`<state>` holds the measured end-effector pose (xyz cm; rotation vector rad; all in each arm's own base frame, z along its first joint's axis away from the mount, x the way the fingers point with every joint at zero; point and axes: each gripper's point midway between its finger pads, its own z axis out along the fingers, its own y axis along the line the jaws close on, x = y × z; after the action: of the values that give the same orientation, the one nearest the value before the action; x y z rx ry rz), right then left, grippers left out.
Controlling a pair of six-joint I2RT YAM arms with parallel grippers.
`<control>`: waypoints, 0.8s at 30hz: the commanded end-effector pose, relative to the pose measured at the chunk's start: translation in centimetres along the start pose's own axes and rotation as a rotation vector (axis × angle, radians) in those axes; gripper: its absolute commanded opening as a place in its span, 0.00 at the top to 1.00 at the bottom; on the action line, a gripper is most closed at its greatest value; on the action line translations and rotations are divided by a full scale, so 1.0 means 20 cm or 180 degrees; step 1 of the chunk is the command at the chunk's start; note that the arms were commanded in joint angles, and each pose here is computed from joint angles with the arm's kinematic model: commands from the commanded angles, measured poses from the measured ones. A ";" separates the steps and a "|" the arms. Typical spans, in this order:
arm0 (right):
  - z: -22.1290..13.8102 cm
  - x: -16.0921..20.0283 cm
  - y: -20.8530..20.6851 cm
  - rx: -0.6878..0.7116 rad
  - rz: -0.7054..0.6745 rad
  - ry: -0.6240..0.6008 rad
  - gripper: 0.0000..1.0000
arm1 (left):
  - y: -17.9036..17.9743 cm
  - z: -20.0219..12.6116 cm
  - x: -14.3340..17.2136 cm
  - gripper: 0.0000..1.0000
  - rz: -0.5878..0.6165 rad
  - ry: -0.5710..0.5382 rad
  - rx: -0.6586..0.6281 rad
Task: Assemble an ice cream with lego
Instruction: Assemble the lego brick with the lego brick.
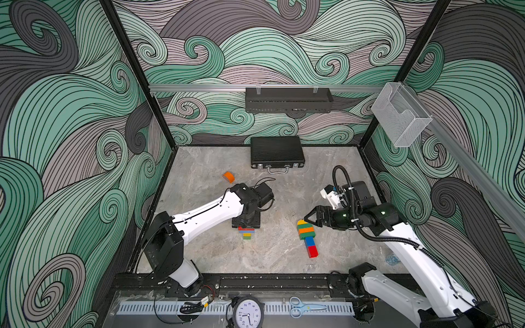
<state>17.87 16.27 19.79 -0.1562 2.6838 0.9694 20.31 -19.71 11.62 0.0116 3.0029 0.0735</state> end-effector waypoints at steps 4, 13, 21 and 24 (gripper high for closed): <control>-0.02 -0.01 0.01 0.0028 -0.0049 -0.0001 0.01 | 0.05 0.05 0.05 0.59 0.0081 0.0101 -0.0284; -0.01 -0.01 0.01 0.0022 -0.0041 0.0011 0.01 | 0.04 0.08 0.06 0.60 0.0033 0.0120 -0.0281; -0.02 0.00 0.00 0.0044 -0.0041 0.0002 0.01 | 0.06 0.14 0.12 0.60 0.0073 0.0313 -0.0477; -0.02 0.01 0.00 0.0045 -0.0032 0.0007 0.01 | 0.08 0.17 0.15 0.60 0.0043 0.0375 -0.0518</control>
<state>17.90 16.18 19.57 -0.1503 2.6970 0.9580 20.11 -19.95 11.04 0.0155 2.9986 0.1564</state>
